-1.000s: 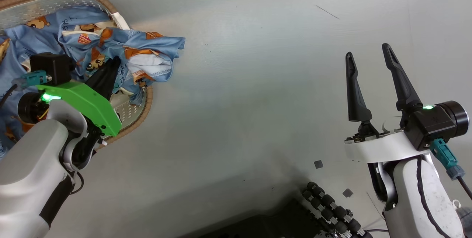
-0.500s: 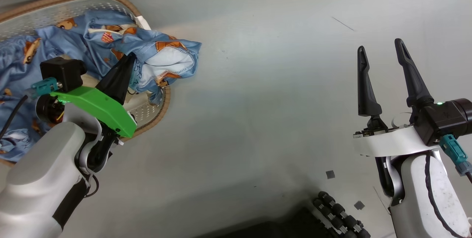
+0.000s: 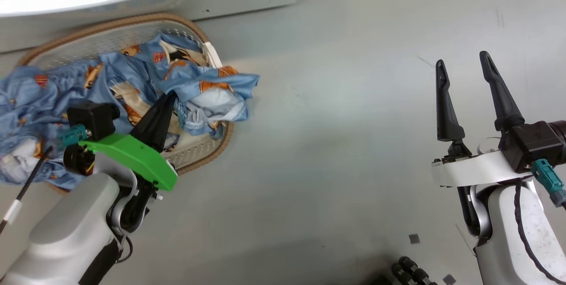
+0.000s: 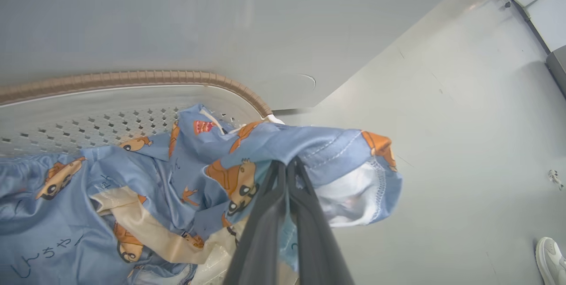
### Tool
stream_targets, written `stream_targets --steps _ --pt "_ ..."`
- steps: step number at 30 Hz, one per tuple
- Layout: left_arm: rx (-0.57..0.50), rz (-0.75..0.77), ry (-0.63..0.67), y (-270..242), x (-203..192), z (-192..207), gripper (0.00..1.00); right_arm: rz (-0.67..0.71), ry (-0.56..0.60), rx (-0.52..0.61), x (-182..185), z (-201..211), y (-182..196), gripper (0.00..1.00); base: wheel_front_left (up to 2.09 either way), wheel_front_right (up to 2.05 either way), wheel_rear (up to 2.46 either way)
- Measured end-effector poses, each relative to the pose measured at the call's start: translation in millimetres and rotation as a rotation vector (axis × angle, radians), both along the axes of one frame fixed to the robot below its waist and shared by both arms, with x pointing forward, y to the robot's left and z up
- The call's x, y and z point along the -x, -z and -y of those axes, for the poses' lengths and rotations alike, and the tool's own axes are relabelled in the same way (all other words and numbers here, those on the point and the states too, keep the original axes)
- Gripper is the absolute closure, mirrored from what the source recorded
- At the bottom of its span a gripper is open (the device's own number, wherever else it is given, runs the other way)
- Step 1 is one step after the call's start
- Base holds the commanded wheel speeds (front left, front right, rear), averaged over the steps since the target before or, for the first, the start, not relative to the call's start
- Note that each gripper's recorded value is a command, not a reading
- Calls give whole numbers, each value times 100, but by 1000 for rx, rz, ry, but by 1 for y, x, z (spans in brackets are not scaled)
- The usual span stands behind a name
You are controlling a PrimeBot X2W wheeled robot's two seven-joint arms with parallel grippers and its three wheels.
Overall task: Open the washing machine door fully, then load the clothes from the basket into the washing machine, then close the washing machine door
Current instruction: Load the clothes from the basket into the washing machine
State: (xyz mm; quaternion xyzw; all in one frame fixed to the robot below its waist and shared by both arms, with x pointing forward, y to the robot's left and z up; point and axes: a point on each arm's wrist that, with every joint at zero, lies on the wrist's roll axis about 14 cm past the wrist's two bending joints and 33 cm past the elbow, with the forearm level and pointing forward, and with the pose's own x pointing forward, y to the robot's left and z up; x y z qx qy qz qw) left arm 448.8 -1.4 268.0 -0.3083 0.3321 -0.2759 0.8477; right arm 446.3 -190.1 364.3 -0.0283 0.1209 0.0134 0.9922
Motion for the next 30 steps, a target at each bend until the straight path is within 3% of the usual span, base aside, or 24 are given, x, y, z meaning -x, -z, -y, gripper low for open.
stream_targets --steps 15,30 --pt "-24 189 -250 -83 -17 -60 100 96 -72 -25 3 -18 -43 0 0 0 0" --pt "-134 372 -483 -154 26 -132 100 158 -135 -52 36 -39 -80 0 0 0 0"
